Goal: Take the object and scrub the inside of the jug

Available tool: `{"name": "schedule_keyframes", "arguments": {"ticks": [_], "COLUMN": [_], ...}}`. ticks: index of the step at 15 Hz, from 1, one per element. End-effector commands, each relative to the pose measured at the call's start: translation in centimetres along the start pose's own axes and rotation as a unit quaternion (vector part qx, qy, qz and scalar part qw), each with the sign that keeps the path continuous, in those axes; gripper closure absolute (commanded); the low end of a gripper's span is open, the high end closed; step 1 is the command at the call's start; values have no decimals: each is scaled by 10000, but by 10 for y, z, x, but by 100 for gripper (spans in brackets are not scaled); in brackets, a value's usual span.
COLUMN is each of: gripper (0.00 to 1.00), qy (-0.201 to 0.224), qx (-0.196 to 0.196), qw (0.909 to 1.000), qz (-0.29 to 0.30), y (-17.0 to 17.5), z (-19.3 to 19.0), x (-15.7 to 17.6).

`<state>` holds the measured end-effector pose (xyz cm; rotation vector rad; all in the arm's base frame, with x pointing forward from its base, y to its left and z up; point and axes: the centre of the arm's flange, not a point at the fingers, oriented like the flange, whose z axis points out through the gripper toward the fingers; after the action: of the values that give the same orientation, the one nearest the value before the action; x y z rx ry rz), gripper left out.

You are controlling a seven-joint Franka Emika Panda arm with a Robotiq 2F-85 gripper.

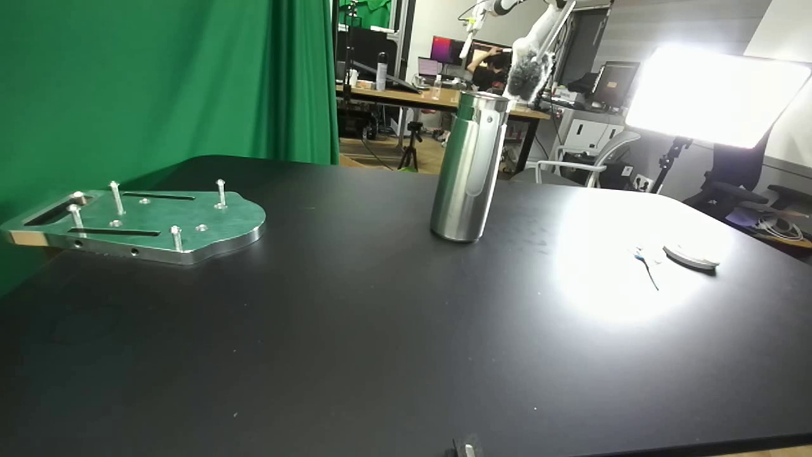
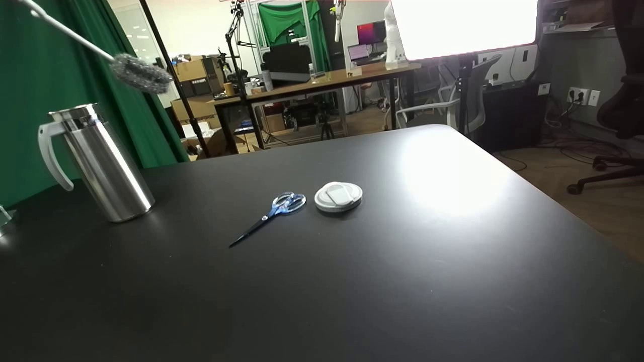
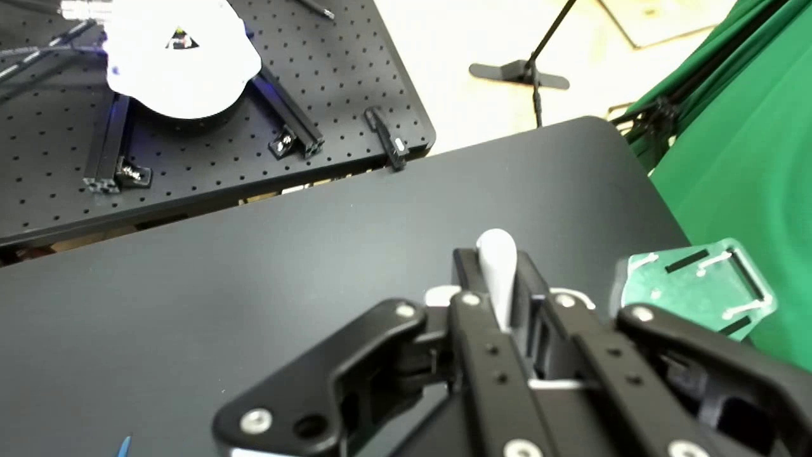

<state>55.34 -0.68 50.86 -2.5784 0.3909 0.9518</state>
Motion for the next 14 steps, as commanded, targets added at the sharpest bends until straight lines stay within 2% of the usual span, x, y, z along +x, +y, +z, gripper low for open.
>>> {"name": "schedule_keyframes", "arguments": {"ticks": [1,6,10,14], "gripper": [96,96,96,96], "qy": [-694,-1114,-1249,-1565], "qx": [149,186,247,278], "qw": [9975,9934,9915,9865], "qz": [-50,-188,-282,-390], "y": [-38,-60,-63,-60], "z": [-33,-39,-53,-60], "x": [6,-2,-12,-21]}}
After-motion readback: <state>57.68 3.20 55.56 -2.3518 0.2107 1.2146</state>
